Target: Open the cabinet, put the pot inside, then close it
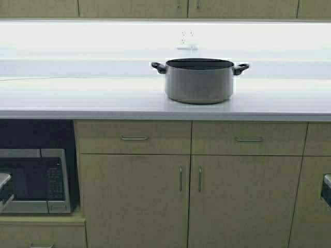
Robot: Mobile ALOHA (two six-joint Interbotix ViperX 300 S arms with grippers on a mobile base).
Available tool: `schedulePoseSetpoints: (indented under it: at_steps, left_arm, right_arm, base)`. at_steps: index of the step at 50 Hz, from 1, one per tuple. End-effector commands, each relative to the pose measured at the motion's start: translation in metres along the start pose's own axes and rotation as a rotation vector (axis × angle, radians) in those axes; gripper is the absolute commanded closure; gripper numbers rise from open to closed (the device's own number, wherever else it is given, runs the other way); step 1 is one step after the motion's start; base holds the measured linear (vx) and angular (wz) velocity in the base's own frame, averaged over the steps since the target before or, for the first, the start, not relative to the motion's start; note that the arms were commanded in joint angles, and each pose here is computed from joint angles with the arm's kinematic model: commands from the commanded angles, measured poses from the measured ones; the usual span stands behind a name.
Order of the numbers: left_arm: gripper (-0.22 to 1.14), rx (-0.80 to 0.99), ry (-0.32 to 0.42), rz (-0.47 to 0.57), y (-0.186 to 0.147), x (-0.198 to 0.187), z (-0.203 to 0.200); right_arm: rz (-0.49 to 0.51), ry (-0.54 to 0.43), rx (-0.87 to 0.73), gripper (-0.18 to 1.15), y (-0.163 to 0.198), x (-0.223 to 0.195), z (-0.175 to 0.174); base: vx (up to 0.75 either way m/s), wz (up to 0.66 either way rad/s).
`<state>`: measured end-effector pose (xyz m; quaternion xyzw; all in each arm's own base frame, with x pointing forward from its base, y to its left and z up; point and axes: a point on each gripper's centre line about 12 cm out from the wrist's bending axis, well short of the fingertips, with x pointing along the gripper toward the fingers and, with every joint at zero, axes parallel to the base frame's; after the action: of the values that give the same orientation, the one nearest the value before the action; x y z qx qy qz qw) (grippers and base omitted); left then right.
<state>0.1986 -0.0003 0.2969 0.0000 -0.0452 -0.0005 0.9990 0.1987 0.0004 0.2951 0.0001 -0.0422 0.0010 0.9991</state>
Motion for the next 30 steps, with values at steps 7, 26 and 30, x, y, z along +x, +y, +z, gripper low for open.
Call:
schedulePoseSetpoints:
  at_steps: [7,26,30]
  left_arm:
    - [0.85,-0.007,0.040,-0.012,-0.0023,0.0128,-0.0075]
    - [0.89,-0.033,0.037,-0.012,-0.0023,0.0112,-0.0076]
    - [0.89,-0.033,0.039,-0.011,-0.0023,0.0110,-0.0083]
  right_arm:
    - [0.003,0.015,0.014,0.91,0.0007,0.0022,-0.0017]
    - [0.002,0.021,0.016,0.92,0.0004,0.0044,-0.0017]
    - [0.003,0.034,0.016,0.92,0.0007,0.0062,-0.0043]
  base:
    - [0.05,-0.04]
    - [0.17,-0.10]
    - [0.26,-0.02]
